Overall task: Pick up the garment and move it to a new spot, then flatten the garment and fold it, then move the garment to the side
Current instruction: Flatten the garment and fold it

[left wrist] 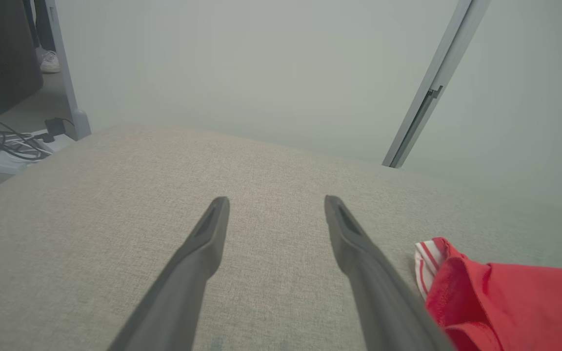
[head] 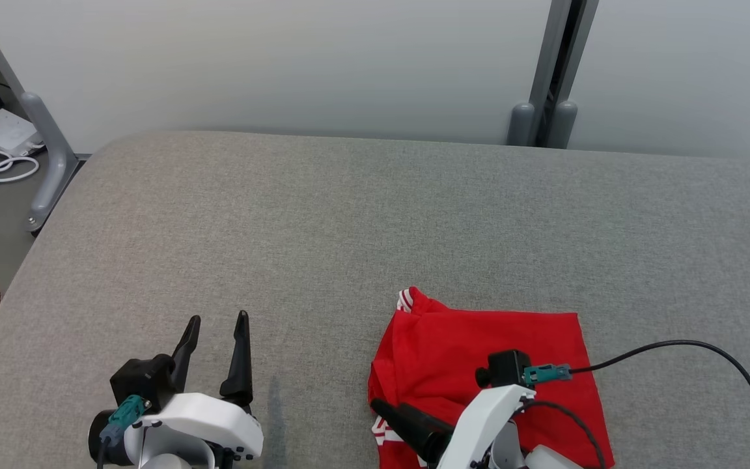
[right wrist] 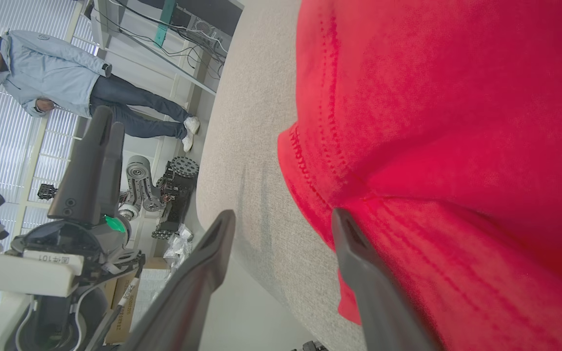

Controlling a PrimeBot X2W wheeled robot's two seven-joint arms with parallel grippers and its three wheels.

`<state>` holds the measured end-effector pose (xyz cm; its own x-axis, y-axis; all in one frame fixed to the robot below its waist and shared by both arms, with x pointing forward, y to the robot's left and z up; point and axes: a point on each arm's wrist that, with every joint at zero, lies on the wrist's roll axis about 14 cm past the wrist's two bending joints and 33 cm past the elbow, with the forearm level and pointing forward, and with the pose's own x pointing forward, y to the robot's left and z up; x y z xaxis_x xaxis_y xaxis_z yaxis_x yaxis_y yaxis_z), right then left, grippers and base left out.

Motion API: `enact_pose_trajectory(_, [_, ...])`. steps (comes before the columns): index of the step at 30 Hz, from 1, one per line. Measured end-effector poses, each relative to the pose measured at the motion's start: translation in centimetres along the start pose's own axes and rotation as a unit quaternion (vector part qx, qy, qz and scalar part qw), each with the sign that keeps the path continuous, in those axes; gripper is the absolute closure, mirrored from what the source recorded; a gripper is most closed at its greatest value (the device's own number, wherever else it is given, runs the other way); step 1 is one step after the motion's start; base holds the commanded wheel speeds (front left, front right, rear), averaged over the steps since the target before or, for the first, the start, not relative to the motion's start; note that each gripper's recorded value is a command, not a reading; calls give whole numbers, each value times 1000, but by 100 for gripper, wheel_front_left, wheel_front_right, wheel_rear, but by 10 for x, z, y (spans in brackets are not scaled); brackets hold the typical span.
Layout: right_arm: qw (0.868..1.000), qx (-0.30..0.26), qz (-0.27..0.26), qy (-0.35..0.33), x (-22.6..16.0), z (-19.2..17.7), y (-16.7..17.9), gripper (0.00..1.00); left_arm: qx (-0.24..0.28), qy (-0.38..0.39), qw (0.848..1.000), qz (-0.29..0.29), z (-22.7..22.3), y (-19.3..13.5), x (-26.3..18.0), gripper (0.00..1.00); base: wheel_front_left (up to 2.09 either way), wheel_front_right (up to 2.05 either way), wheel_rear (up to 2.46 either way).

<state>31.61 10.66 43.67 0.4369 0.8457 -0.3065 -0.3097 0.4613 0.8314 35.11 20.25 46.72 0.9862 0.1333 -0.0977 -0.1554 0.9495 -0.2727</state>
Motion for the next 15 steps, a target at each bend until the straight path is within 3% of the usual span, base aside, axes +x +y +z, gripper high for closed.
enact_pose_trajectory(6, [1000, -8, 12, -28, -3, 12, 8, 0, -2, -1, 1000, -8, 0, -5, 2, 0, 0, 0, 0])
enact_pose_trajectory(15, [989, -29, 15, -147, -28, 96, 10, 0, 1, 3, 1000, -21, -4, -13, 4, 0, 0, 0, 0])
